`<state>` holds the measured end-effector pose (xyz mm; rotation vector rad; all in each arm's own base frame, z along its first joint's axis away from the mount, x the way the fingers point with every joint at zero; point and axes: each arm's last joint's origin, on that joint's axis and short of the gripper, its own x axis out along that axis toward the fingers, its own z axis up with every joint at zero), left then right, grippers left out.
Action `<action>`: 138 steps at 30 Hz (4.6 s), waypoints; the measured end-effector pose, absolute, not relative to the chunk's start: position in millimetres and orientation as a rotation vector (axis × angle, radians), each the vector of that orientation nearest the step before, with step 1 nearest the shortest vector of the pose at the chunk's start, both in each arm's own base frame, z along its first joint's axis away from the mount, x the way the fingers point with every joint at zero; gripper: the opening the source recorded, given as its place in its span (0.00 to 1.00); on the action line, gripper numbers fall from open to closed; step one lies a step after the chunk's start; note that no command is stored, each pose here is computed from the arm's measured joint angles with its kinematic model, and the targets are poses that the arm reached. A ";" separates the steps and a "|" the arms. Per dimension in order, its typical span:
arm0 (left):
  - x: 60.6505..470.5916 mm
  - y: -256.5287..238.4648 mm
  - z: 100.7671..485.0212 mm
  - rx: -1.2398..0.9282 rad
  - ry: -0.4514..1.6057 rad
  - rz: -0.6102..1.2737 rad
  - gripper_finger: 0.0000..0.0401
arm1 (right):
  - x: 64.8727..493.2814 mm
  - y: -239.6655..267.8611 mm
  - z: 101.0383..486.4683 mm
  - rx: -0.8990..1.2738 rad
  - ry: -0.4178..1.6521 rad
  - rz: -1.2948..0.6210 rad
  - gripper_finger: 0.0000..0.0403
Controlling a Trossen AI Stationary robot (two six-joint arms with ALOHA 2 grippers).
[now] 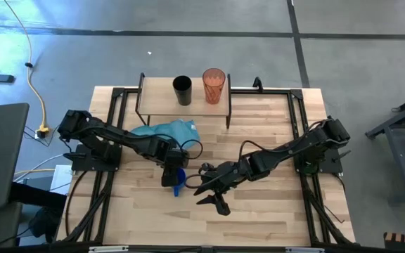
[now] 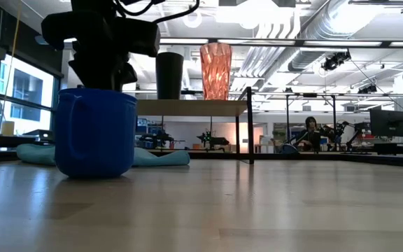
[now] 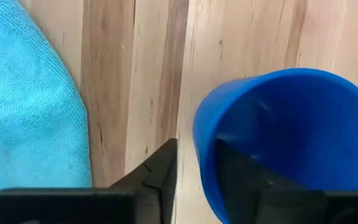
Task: Stack small to large cups/mugs on shelf
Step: Put the blue cup on the shelf
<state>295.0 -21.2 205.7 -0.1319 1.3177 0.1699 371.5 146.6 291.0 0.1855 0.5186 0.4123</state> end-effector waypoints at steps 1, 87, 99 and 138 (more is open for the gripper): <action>294.9 -21.2 205.8 -0.132 1.318 0.170 0.19 | 371.5 146.6 291.0 0.186 0.519 0.412 0.36; 159.5 216.8 368.0 -0.006 1.257 0.535 0.00 | 240.5 57.8 428.9 -0.030 0.233 0.102 0.36; 176.1 239.0 387.7 0.032 1.280 0.485 0.00 | 224.5 53.5 435.2 -0.023 0.230 0.097 0.36; 176.2 266.9 368.6 -0.122 1.375 0.392 0.00 | 221.6 53.5 425.9 -0.022 0.330 0.103 0.36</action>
